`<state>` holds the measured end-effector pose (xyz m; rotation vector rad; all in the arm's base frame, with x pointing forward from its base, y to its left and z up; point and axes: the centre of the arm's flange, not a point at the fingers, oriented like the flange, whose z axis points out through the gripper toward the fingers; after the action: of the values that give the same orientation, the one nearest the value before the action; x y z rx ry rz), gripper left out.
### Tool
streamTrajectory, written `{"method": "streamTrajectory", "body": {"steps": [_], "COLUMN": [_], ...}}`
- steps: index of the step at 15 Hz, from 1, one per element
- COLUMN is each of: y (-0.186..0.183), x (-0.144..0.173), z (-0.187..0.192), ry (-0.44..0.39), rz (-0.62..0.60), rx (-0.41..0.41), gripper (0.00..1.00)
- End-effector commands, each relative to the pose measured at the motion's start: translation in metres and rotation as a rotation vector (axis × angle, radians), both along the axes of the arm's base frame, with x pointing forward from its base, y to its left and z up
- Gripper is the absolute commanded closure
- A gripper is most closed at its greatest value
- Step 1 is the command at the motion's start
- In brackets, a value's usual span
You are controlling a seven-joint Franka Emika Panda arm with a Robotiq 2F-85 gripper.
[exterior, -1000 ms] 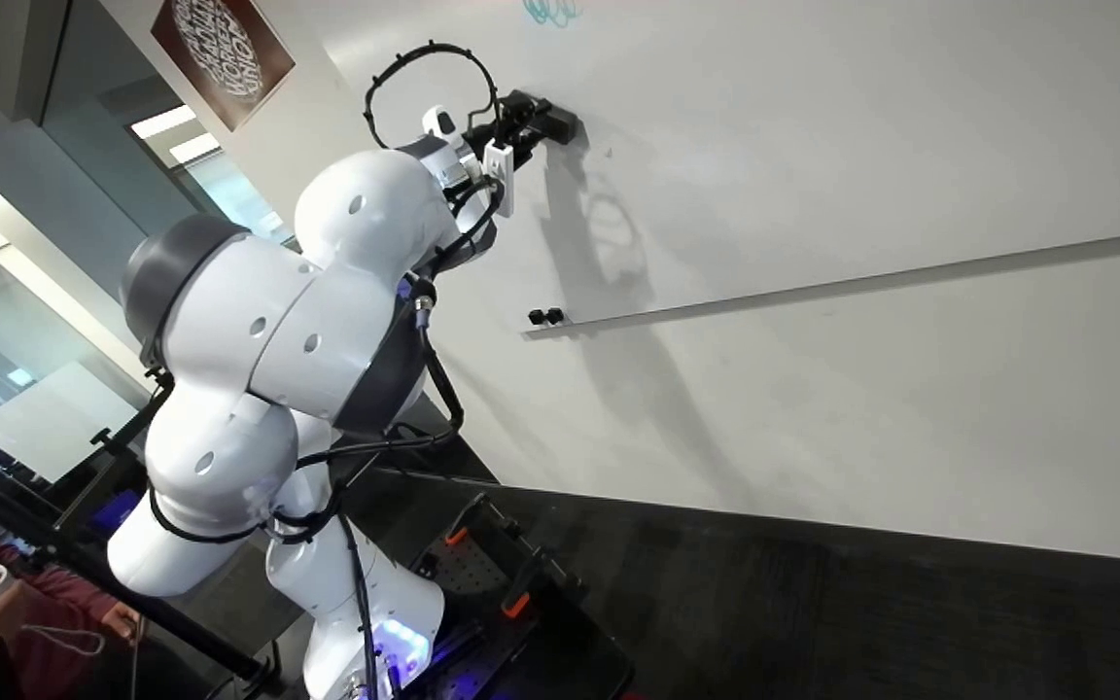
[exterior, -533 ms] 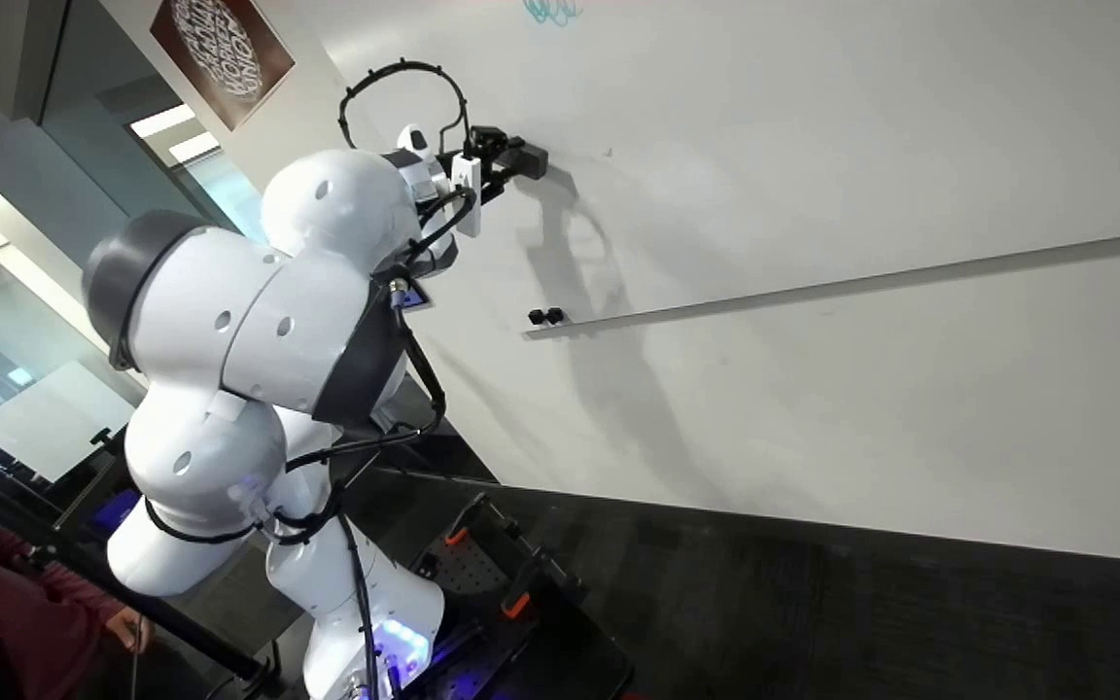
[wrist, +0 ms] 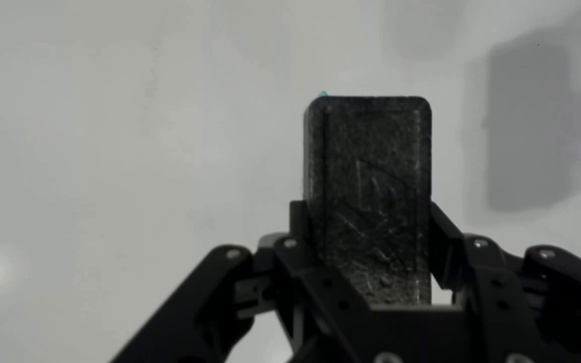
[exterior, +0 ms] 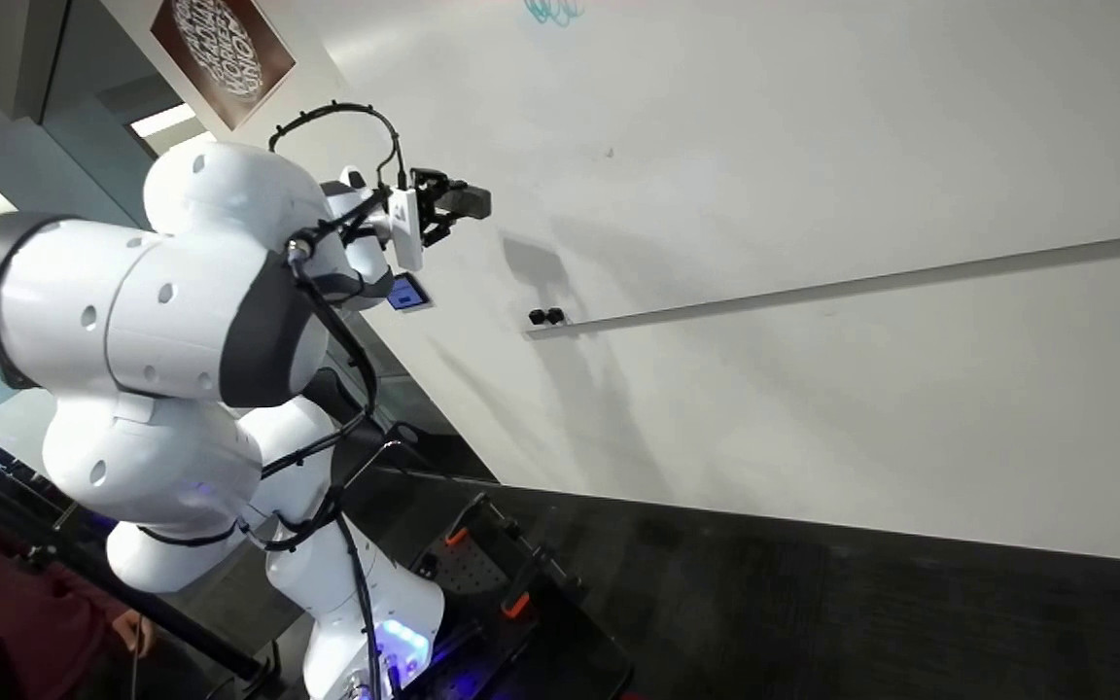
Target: Use the duster to erase the white board
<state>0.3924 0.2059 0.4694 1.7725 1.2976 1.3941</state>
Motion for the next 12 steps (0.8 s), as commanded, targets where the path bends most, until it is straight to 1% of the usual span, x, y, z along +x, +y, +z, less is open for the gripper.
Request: {"method": "streamTrajectory", "body": {"steps": [1, 3, 4, 6, 8, 12], "y": [0.0, -0.002, 0.002, 0.025, 0.054, 0.118], "x": [-0.003, -0.003, -0.001, -0.004, -0.016, -0.041], "z": [-0.001, -0.003, 0.001, 0.013, 0.02, 0.019], "ry": [-0.003, -0.005, -0.011, -0.011, 0.008, 0.047], "rz": [-0.003, -0.011, 0.002, 0.049, 0.1, 0.142], "rx": [-0.013, -0.025, -0.001, -0.001, -0.019, -0.084], "gripper": [0.44, 0.44, 0.69, 0.69, 0.69, 0.69]}}
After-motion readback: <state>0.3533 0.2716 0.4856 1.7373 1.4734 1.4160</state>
